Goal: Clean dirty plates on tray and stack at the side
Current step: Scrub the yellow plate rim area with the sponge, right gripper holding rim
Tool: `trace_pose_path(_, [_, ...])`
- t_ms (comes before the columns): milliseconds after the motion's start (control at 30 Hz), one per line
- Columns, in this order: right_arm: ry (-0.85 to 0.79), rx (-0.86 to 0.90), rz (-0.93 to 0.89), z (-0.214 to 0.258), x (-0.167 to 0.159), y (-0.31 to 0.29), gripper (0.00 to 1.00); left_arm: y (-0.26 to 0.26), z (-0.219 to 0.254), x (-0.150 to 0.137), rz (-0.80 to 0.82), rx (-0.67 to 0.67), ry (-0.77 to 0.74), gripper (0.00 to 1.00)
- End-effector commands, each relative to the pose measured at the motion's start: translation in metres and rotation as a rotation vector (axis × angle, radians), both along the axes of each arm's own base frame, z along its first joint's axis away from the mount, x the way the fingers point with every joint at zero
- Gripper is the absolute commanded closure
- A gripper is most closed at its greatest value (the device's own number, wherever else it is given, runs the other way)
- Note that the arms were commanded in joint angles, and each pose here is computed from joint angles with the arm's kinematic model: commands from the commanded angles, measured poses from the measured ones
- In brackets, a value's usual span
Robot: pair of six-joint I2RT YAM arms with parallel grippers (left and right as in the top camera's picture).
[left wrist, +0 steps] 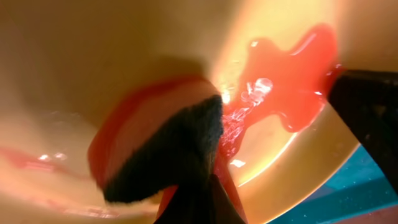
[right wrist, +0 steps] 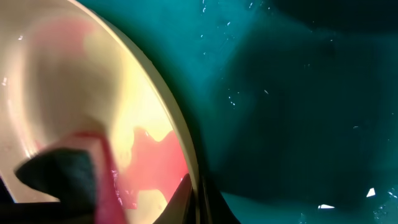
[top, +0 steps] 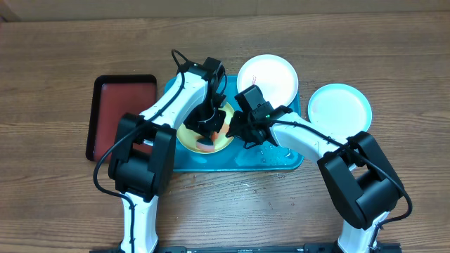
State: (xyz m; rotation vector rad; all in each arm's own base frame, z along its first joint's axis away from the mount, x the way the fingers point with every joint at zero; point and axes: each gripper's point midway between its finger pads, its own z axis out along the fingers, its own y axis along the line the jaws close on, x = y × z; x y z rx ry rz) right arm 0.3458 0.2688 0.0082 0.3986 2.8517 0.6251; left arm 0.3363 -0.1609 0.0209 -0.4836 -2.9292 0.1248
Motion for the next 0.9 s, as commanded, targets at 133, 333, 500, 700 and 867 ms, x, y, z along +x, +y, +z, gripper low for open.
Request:
trace_pose_path(133, [0.024,-0.019,0.003,-0.01,-0.005,-0.003,0.96,0.015,-0.022,0.006,0.056,0.098,-0.043,0.96])
trace_pose_path(333, [0.024,-0.019,0.003,-0.01,-0.005,-0.003,0.96,0.08,-0.008,0.031,0.229,0.493,-0.246,0.96])
trace_pose_path(500, [0.024,-0.019,0.003,-0.01,-0.005,-0.003,0.96,0.102,0.004,0.043,0.274,0.628,-0.346,0.96])
trace_pose_path(700, [0.024,-0.019,0.003,-0.01,-0.005,-0.003,0.96,0.093,0.001,0.058,0.304,0.576,-0.406,0.96])
trace_pose_path(867, [0.025,-0.019,0.003,-0.01,-0.006,-0.003,0.96,0.049,-0.016,0.067,0.297,0.319,-0.365,0.96])
